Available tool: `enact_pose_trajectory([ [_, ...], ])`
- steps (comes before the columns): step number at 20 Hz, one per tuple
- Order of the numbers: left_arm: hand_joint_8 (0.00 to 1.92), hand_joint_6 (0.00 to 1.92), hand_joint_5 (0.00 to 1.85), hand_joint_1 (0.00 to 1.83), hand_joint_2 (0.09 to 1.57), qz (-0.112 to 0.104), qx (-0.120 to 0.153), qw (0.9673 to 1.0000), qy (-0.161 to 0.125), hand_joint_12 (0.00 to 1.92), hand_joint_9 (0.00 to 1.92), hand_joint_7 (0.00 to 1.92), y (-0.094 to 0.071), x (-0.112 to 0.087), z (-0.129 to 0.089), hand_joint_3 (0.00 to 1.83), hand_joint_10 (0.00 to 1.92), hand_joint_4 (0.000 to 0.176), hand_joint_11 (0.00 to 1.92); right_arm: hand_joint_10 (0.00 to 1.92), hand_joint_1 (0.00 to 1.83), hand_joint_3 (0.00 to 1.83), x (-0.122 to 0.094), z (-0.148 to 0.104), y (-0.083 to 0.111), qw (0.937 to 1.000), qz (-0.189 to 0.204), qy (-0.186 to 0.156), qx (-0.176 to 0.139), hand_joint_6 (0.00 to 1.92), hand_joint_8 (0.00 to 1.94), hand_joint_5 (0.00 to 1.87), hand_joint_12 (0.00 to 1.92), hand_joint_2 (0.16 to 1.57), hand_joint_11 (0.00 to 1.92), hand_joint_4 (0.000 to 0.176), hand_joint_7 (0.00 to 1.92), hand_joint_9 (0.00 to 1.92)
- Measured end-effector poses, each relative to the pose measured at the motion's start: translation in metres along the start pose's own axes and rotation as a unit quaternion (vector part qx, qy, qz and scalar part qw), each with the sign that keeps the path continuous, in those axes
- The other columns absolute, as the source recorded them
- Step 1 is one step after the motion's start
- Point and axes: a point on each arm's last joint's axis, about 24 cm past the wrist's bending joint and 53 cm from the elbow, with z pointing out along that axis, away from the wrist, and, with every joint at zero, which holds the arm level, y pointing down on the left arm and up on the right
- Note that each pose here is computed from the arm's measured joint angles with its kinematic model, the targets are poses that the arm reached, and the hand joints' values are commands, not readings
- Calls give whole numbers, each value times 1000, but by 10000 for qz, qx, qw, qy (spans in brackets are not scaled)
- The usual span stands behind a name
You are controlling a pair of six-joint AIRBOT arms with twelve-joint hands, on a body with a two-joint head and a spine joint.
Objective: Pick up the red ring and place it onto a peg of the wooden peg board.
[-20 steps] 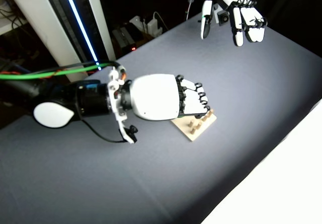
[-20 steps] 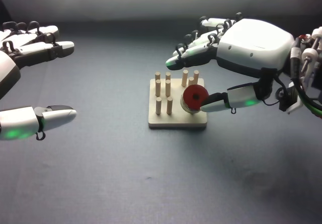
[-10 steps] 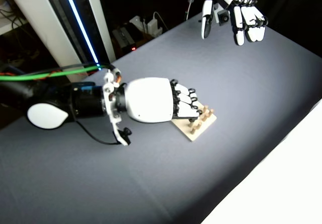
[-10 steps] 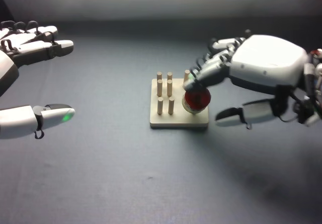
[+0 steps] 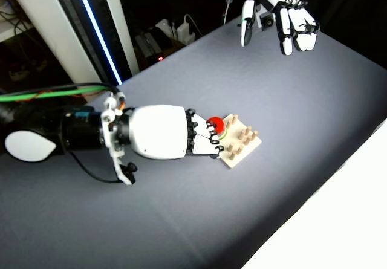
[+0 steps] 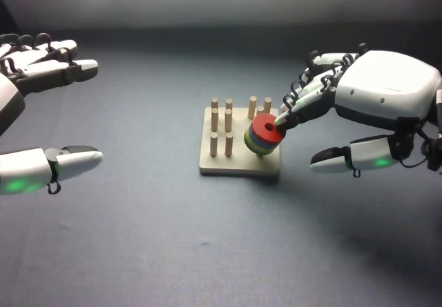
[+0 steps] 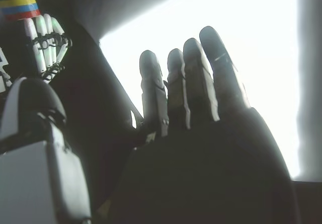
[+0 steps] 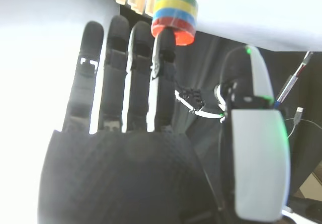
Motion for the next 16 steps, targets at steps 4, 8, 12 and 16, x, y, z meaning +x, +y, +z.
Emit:
enact_pose_trajectory([
  [4, 4, 0, 459, 686, 1019, 1, 3, 10000, 10, 720, 186, 228, 0, 1, 0, 1, 8, 2, 0, 1, 930, 0, 1, 2, -1, 10000, -7, 0, -10, 0, 1, 755, 809, 1106, 211, 0, 675, 606],
  [8, 0, 0, 458, 658, 1026, -8, -6, 10000, 11, 668, 201, 234, 0, 1, 0, 2, 4, 0, 0, 16, 1019, 0, -1, 4, -1, 10000, -32, -16, -20, 5, 7, 775, 818, 1078, 272, 0, 701, 656],
  [12, 1, 0, 453, 682, 1027, -53, -2, 10000, 28, 706, 197, 229, 2, 4, 1, 0, 4, 0, 0, 19, 1057, 0, 8, 15, 9, 9998, -110, 85, -133, 5, 8, 797, 925, 1038, 265, 0, 725, 706],
  [16, 0, 3, 449, 631, 1023, -55, -11, 10000, 19, 799, 204, 225, 2, 4, 1, 0, 3, 9, 0, 0, 991, 0, 2, 21, 23, 9993, -161, 38, -328, 0, 0, 762, 1010, 1063, 172, 0, 637, 608],
])
